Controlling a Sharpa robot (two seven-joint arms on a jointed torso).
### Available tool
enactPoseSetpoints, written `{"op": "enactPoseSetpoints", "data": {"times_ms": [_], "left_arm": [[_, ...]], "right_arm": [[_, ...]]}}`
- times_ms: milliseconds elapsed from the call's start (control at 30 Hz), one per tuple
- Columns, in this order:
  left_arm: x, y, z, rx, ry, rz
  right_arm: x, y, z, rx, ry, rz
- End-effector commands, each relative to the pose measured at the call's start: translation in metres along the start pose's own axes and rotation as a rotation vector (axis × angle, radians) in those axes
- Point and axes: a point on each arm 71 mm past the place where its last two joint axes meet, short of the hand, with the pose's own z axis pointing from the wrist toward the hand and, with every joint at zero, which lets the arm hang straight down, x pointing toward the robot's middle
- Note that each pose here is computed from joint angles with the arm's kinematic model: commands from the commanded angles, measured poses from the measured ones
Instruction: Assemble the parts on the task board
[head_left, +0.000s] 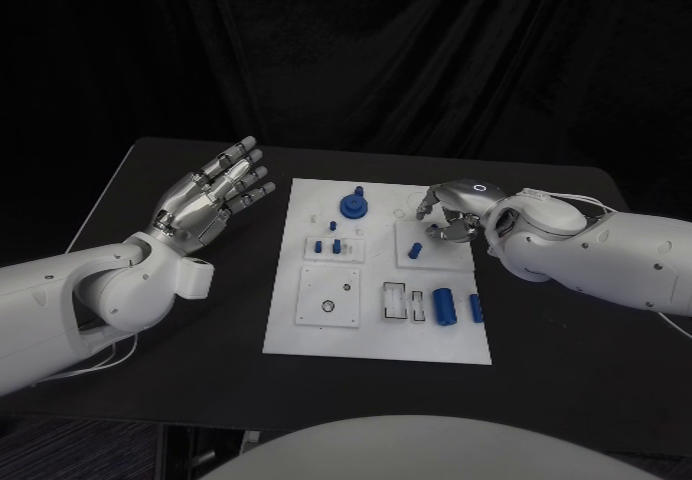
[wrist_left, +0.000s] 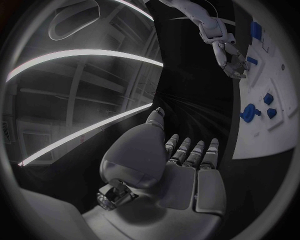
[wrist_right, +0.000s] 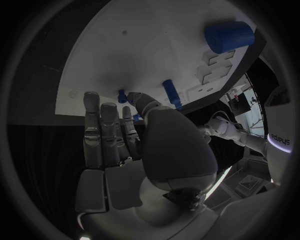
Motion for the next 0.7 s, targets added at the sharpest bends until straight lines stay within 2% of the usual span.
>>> {"op": "enactPoseSetpoints", "data": {"times_ms": [33, 700], "left_arm": [[0.0011, -0.0087, -0.0004, 0.138, 0.006, -0.011], [0.0016, -0.002, 0.0, 0.119, 0.012, -0.022]], "right_arm": [[-0.0024, -0.0007, -0.0023, -0.009, -0.042, 0.005], [0.0031, -0.0099, -0.0102, 0.026, 0.001, 0.029]]}}
